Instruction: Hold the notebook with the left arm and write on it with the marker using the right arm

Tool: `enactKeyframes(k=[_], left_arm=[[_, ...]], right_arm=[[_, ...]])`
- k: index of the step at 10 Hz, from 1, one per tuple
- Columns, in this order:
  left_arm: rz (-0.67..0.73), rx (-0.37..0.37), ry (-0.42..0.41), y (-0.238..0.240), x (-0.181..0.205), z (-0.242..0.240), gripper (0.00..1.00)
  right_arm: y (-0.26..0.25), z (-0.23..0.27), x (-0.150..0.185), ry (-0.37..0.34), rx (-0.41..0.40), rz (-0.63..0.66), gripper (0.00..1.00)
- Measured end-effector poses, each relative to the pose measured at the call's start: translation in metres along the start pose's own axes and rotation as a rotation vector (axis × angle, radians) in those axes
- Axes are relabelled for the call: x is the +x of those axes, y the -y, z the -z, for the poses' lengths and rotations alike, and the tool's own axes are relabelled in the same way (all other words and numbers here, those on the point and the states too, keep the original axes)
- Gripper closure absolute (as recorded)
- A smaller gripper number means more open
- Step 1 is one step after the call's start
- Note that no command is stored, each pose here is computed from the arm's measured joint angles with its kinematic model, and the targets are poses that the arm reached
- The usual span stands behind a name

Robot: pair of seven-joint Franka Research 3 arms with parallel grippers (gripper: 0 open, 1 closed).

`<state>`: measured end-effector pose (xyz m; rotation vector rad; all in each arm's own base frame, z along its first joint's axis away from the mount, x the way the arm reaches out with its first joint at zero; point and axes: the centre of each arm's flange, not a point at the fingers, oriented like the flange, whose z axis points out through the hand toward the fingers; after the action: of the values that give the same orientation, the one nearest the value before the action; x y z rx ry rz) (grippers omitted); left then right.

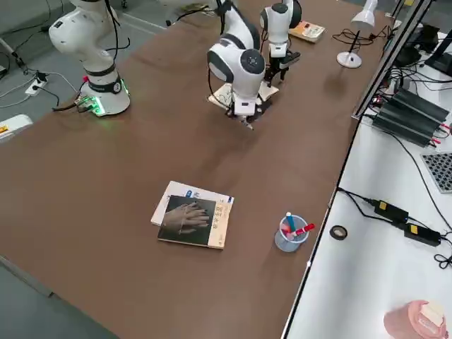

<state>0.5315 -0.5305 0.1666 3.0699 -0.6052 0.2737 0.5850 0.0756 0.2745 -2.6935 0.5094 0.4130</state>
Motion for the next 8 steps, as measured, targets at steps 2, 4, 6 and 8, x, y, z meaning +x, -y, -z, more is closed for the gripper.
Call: enactKeyframes(k=[2, 4, 6, 8], left_arm=[[0.000, 0.000, 0.000, 0.000, 0.000, 0.000, 0.00], [0.000, 0.000, 0.000, 0.000, 0.000, 0.000, 0.00], [0.000, 0.000, 0.000, 0.000, 0.000, 0.000, 0.00], [0.000, 0.000, 0.000, 0.000, 0.000, 0.000, 0.00]], right_arm=[[0.025, 0.000, -0.008, 0.056, 0.118, -0.136, 0.82], [0.040, -0.004, -0.015, 0.116, 0.230, -0.243, 0.82], [0.050, -0.009, -0.020, 0.182, 0.309, -0.343, 0.82], [0.060, -0.013, -0.025, 0.256, 0.369, -0.452, 0.82]])
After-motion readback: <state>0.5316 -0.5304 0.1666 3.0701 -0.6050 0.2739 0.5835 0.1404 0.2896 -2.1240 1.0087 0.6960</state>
